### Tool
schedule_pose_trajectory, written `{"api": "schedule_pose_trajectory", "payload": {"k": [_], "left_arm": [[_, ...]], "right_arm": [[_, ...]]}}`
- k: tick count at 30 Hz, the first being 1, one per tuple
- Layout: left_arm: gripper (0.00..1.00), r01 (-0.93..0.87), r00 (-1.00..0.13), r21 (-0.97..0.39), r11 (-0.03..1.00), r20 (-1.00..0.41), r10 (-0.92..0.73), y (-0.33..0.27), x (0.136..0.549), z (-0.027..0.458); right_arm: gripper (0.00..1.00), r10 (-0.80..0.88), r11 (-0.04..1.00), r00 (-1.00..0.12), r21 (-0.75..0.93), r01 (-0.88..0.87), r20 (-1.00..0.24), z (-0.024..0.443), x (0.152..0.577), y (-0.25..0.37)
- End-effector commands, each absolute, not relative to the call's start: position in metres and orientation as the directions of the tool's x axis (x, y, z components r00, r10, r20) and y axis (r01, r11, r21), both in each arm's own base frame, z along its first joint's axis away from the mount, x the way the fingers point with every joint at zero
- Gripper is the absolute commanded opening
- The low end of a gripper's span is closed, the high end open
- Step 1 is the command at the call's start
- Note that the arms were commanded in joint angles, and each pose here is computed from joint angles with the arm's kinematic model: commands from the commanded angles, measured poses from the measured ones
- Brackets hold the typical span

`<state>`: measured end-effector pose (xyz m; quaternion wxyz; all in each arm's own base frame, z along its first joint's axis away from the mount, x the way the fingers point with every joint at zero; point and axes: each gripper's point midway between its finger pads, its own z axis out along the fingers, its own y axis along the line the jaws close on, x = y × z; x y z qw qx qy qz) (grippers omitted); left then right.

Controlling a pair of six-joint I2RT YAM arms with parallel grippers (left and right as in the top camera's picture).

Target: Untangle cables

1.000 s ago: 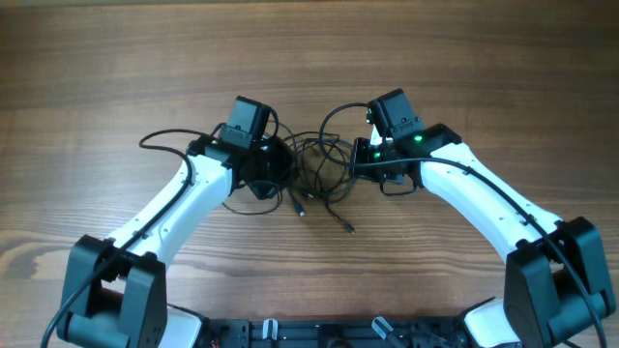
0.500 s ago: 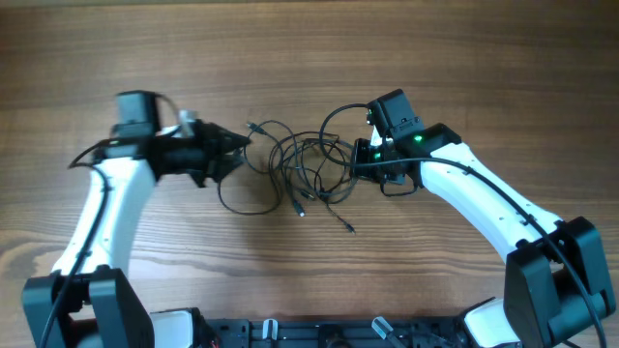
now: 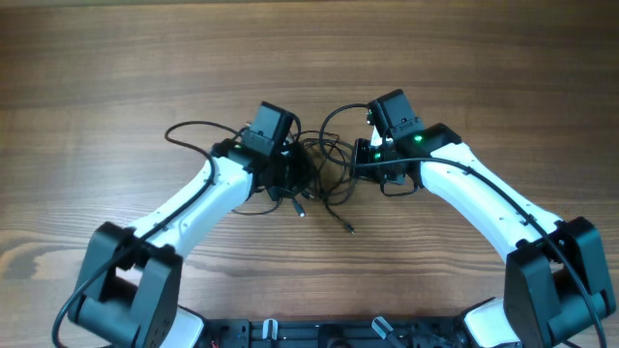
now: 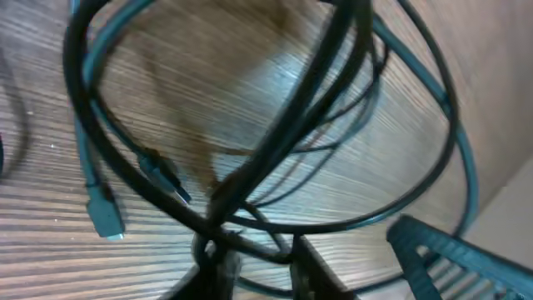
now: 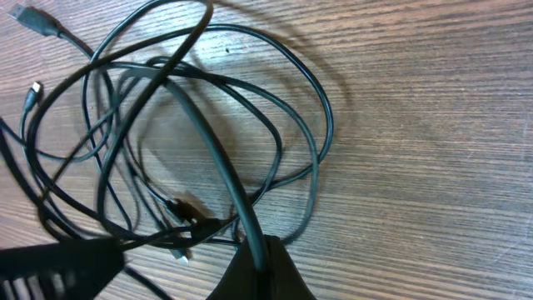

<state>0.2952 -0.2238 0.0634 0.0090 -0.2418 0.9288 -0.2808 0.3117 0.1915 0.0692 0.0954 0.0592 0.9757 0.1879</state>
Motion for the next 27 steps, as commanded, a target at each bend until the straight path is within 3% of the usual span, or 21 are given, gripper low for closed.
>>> {"api": "schedule_pose_trajectory", "payload": {"k": [1, 5, 8, 12, 15, 16, 18, 21, 27], "left_arm": [[0.04, -0.472, -0.863, -0.512, 0.718, 0.102, -0.495, -0.216, 0.303, 0.060], [0.04, -0.491, -0.842, -0.534, 0.688, 0.086, -0.533, -0.195, 0.311, 0.077], [0.04, -0.418, -0.862, -0.633, 0.652, 0.050, -0.504, -0.180, 0.320, 0.113], [0.04, -0.346, -0.845, -0.809, 0.476, 0.048, -0.533, -0.130, 0.332, 0.178], [0.04, -0.434, -0.744, -0.825, 0.361, 0.102, -0.660, -0.066, 0.339, 0.185], [0.06, -0.463, -0.709, -0.814, 0.350, 0.103, -0.698, -0.046, 0.338, 0.181], [0.30, -0.545, -0.637, -0.766, 0.343, 0.112, -0.763, -0.013, 0.329, 0.167], [0.45, -0.606, -0.637, -0.692, 0.391, 0.129, -0.760, -0.007, 0.308, 0.150], [0.55, -0.488, -0.791, -0.671, 0.558, 0.070, -0.608, -0.058, 0.303, 0.142]], "right_arm": [[0.04, 0.155, 0.926, -0.974, 0.367, 0.086, -0.163, 0.067, 0.311, 0.188], [0.04, 0.155, 0.926, -0.974, 0.367, 0.086, -0.163, 0.067, 0.311, 0.188], [0.04, 0.155, 0.926, -0.974, 0.367, 0.086, -0.164, 0.067, 0.311, 0.188], [0.04, 0.154, 0.927, -0.974, 0.366, 0.085, -0.164, 0.067, 0.311, 0.188], [0.04, 0.155, 0.926, -0.974, 0.367, 0.086, -0.164, 0.067, 0.311, 0.188], [0.04, 0.154, 0.927, -0.974, 0.366, 0.085, -0.164, 0.067, 0.311, 0.188], [0.04, 0.154, 0.927, -0.974, 0.367, 0.084, -0.164, 0.067, 0.311, 0.188], [0.04, 0.152, 0.925, -0.973, 0.371, 0.078, -0.172, 0.068, 0.313, 0.189], [0.04, 0.060, 0.878, -0.976, 0.476, -0.047, -0.208, 0.079, 0.316, 0.213]]}}
